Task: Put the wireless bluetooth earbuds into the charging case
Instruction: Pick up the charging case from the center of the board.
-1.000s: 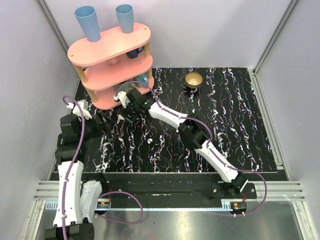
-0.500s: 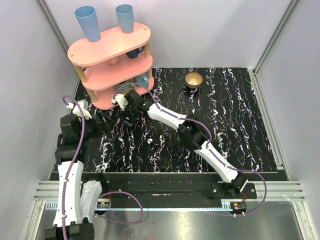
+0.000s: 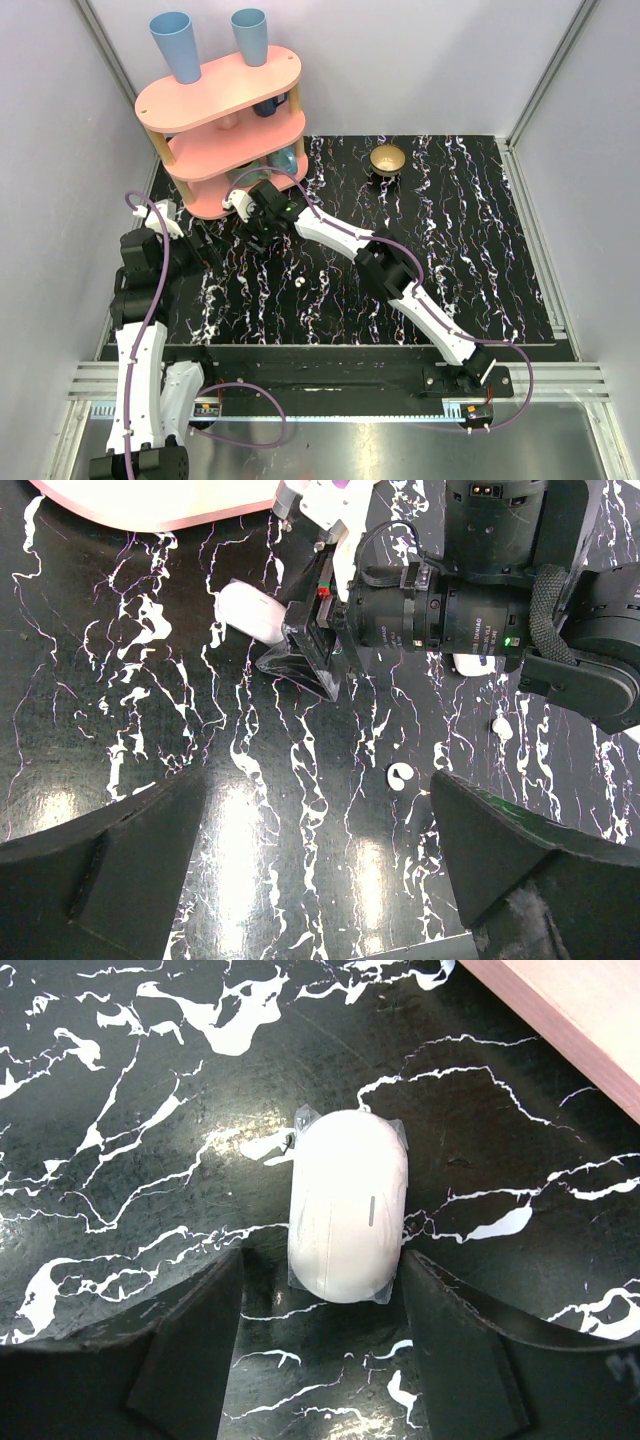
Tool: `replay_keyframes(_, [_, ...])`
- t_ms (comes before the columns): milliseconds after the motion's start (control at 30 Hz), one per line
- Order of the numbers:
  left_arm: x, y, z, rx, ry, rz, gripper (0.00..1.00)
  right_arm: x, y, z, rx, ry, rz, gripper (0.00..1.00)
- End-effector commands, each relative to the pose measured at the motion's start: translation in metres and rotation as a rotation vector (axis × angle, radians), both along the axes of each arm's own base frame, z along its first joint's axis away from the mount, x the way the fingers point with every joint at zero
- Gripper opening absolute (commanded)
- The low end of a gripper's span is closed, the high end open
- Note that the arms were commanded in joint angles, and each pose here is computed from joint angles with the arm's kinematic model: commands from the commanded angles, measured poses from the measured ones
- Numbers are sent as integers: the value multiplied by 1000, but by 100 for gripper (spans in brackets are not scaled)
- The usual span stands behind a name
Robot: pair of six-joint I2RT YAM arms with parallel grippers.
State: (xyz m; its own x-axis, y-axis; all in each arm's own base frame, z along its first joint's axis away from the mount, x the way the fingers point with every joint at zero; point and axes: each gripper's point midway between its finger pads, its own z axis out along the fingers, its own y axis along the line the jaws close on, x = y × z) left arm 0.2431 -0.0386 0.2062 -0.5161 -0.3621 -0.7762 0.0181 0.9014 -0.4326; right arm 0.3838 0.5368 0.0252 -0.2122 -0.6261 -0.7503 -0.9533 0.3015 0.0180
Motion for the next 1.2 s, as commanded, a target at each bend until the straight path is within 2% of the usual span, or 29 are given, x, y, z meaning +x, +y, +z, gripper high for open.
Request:
replay_keyframes(0, [8,5,7,23,-43,9,99,-1,7,5,8,-18,9,73])
replay_keyframes(100, [8,5,8,22,-42,9,99,3,9,6,11,-35,-1,77])
replay_keyframes(233, [7,4,8,22,-43,8,99,6,11,7,20,-43,-2,77])
replay_keyframes(433, [8,5,9,21,-45,9,99,6,12,8,21,-47,4,72])
replay_keyframes(700, [9,1,9,5,-48,-7,98,6,10,6,15,-49,5,59])
replay_keyframes(833, [9,-1,10,-7,-54,-14,98,3,13,11,31,-45,15,46])
replay_keyframes(1100, [5,-2,16,-8,-69,-14,97,-8,16,25,83,29,-5,35])
replay_keyframes(1167, [3,-5,17,-15,-71,-25,97,-6,15,51,119,20,-51,36])
